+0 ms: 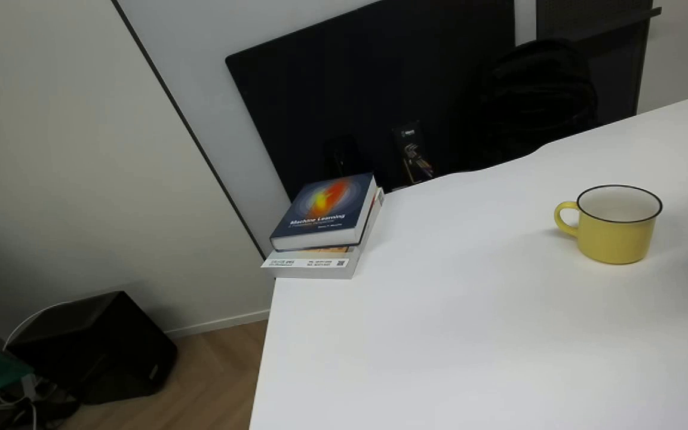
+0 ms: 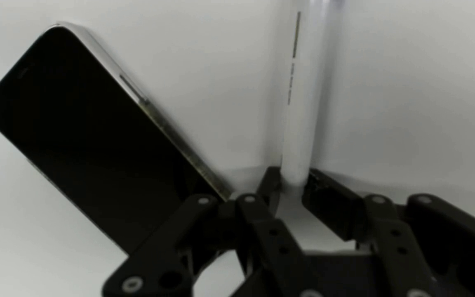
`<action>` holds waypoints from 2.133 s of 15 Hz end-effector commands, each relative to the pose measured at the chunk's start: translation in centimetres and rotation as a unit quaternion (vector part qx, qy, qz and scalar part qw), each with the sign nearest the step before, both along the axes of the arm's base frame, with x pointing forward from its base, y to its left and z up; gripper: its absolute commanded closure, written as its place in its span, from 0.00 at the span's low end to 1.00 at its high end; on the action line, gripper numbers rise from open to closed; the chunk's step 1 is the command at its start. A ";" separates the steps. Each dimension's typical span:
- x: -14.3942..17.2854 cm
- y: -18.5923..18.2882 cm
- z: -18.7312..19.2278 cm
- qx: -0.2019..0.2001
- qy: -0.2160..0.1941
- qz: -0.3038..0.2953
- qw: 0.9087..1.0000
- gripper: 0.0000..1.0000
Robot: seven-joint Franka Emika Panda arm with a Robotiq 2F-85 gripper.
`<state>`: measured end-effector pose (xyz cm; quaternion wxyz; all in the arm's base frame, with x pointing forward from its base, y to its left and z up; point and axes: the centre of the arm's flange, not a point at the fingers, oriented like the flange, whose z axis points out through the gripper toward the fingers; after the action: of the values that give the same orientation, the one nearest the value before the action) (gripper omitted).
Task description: Put the marker in the cup
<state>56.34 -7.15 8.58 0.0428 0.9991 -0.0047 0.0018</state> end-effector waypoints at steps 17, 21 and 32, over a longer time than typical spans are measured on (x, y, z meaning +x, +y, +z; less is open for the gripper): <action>-1.0 0.3 -1.2 -0.005 0.056 -0.057 0.997 0.50; -0.9 -0.6 -1.1 -0.012 0.056 -0.067 0.996 0.75; 0.2 -0.8 0.9 -0.016 0.048 -0.070 0.996 0.94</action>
<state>55.60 -8.41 8.23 0.0506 0.9954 -0.0638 -0.0503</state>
